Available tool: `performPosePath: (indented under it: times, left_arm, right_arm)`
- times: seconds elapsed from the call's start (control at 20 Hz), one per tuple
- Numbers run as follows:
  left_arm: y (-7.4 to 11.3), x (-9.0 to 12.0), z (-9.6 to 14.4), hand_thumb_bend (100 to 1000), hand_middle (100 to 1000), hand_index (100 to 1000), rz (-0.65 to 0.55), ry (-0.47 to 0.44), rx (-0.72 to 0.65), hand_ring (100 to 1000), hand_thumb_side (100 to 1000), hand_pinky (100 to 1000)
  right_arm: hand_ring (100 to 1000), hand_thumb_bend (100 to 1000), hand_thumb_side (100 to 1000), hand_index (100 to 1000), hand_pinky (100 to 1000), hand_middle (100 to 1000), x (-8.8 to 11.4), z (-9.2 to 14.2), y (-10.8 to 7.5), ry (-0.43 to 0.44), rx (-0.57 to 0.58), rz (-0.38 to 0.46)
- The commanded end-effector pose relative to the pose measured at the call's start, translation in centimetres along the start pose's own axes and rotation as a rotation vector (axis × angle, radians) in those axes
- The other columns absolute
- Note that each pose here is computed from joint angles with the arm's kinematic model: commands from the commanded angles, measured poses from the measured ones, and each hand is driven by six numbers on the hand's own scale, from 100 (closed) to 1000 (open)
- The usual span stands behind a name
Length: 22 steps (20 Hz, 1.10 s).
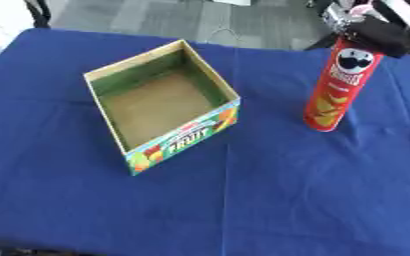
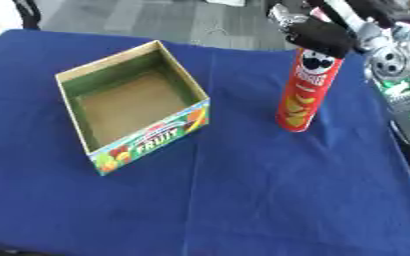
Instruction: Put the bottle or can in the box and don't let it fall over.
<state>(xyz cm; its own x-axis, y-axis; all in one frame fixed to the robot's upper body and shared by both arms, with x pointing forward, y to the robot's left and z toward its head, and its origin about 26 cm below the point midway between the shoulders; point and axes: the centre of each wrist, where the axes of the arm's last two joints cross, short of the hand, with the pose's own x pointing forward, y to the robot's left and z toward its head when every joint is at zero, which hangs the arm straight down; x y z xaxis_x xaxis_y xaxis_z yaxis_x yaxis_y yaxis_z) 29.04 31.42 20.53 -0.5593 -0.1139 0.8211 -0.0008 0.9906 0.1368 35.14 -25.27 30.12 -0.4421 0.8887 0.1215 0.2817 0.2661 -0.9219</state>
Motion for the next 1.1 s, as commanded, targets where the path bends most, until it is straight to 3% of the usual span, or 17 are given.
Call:
performPosePath:
  times: [0.05, 0.4, 1.1]
  left_arm:
    - [0.2, 0.6, -0.1, 195, 650, 749, -0.016, -0.017, -0.005, 594, 856, 460]
    - [0.1, 0.6, -0.2, 194, 650, 748, -0.016, -0.021, -0.006, 594, 855, 460]
    - [0.1, 0.5, -0.1, 193, 649, 747, -0.015, -0.016, -0.004, 593, 860, 460]
  right_arm:
    - [946, 164, 1000, 985, 964, 930, 0.0, 0.1, -2.4, -0.009, -0.083, 0.031]
    - [947, 172, 1000, 987, 959, 929, -1.0, 0.3, -3.0, 0.016, -0.107, 0.04]
    - [970, 164, 1000, 981, 994, 945, -2.2, 0.2, -1.3, 0.029, -0.003, 0.051]
